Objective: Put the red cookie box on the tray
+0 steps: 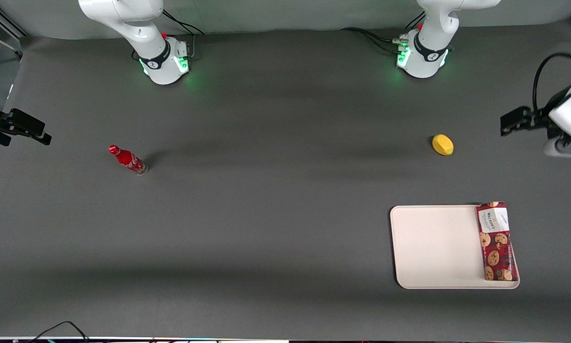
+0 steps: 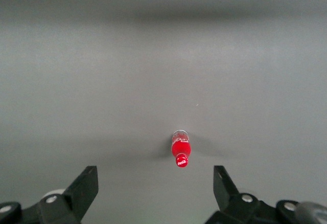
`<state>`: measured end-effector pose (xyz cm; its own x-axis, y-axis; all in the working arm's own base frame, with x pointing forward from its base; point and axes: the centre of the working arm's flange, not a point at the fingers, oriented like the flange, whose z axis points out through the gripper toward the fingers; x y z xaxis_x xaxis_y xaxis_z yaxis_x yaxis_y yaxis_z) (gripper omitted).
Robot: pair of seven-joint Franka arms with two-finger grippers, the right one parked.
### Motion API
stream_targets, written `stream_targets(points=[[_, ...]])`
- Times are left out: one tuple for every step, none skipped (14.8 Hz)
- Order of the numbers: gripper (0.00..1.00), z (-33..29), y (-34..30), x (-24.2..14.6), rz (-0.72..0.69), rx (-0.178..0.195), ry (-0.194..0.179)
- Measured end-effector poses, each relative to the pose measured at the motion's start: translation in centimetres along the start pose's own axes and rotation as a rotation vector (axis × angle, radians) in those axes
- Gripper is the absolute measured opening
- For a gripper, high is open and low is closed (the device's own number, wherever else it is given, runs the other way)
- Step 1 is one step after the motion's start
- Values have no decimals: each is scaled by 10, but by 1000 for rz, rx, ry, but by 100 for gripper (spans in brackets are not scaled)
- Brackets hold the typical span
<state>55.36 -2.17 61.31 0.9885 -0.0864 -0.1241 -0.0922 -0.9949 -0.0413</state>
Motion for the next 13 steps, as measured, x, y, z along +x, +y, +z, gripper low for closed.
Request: stream_targets(points=[[100,-6,0,-11,-16,-2,7],[100,-10,1,-21,-28,-4,13],[100,-13,1,-30,-40,-6,17],[100,-14,1,-37,-60,-7,14],[100,-14,1,-42,-79,-7,8],[100,-14,0,-45,-93,-8,4],[100,-13,-1,-45,-102,-7,1],[100,-12,-1,-45,-104,-7,0],[100,-11,2,-44,-101,-6,2],[100,-9,8,-41,-96,-4,12],[100,-7,13,-37,-91,-5,27],[100,-1,19,-31,-90,-14,40],[100,8,24,-26,-91,-29,47]])
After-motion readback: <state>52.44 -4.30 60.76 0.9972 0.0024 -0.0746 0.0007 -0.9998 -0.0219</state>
